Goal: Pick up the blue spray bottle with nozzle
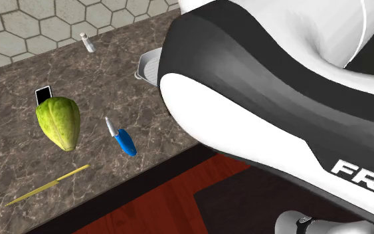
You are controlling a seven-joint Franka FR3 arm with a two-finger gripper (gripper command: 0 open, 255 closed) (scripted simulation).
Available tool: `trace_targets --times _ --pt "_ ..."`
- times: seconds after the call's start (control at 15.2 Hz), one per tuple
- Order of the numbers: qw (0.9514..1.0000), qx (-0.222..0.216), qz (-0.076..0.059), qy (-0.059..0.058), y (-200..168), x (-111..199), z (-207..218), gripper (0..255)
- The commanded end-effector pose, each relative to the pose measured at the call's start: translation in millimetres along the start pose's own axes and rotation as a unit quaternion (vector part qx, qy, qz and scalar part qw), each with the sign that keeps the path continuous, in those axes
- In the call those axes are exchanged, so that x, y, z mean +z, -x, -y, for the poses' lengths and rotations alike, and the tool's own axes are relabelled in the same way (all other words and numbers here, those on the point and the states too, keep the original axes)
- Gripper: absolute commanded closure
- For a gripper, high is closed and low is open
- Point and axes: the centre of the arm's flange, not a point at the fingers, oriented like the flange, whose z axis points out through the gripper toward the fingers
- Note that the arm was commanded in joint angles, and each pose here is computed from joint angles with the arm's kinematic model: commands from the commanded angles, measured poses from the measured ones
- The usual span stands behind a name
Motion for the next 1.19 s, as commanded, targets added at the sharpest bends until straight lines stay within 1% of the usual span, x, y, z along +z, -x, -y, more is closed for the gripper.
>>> trace_targets --times 0.0,1.12 --pt "1.0 -0.002 -0.001 0.0 -8.0 15.7 19.3 0" --pt "0.9997 -0.022 -0.009 0.003 -77.4 118.3 206.5 0"
